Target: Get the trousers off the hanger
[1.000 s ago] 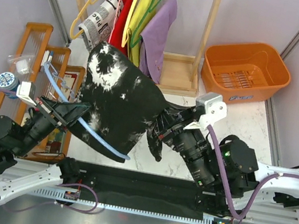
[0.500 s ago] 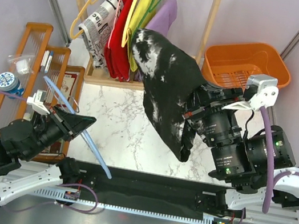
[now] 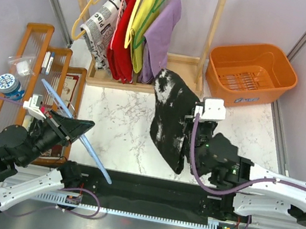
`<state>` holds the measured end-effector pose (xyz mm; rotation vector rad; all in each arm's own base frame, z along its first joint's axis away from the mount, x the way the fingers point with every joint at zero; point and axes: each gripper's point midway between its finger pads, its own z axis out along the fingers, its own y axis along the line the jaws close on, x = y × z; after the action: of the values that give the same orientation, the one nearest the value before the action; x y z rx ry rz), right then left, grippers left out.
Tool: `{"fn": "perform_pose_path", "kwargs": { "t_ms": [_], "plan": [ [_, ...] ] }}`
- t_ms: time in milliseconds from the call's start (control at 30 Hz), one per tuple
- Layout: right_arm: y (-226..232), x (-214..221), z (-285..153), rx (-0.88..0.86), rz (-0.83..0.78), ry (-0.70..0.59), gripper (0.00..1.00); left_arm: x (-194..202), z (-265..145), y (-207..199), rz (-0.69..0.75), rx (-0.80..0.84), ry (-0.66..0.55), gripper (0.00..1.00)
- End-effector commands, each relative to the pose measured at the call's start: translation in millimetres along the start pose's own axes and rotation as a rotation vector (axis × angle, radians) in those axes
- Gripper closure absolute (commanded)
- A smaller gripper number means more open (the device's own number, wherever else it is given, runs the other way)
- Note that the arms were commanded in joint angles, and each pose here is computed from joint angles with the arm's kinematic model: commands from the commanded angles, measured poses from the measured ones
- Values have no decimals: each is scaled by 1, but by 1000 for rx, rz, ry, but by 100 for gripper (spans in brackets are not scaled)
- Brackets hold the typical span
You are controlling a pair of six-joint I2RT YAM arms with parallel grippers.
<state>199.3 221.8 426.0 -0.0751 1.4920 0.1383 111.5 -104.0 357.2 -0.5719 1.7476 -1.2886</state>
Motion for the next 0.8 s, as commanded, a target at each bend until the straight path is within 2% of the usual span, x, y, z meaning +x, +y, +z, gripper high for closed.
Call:
{"fn": "perform_pose_path", "kwargs": {
  "t_ms": [0, 133, 333, 367, 500, 533, 767],
  "plan": [
    [-32, 31, 6, 74, 120, 44, 100, -7, -4, -8, 11, 38, -23, 98],
    [-51, 50, 14, 138, 66, 67, 100, -5, -5, -9, 14, 45, -14, 98],
    [-89, 32, 51, 246, 31, 49, 100, 5, 0, -6, 2, 37, 23, 98],
    [-109, 18, 61, 304, 45, 29, 100, 8, 2, -3, 0, 33, 32, 98],
    [-137, -18, 97, 346, 54, -23, 100, 16, 9, 0, 5, 30, 54, 98],
    [-158, -40, 101, 396, 61, -61, 100, 17, 10, 0, 7, 29, 58, 98],
    [-219, -101, 140, 518, 85, -189, 100, 23, 20, 11, 10, -10, 60, 98]
  ]
}}
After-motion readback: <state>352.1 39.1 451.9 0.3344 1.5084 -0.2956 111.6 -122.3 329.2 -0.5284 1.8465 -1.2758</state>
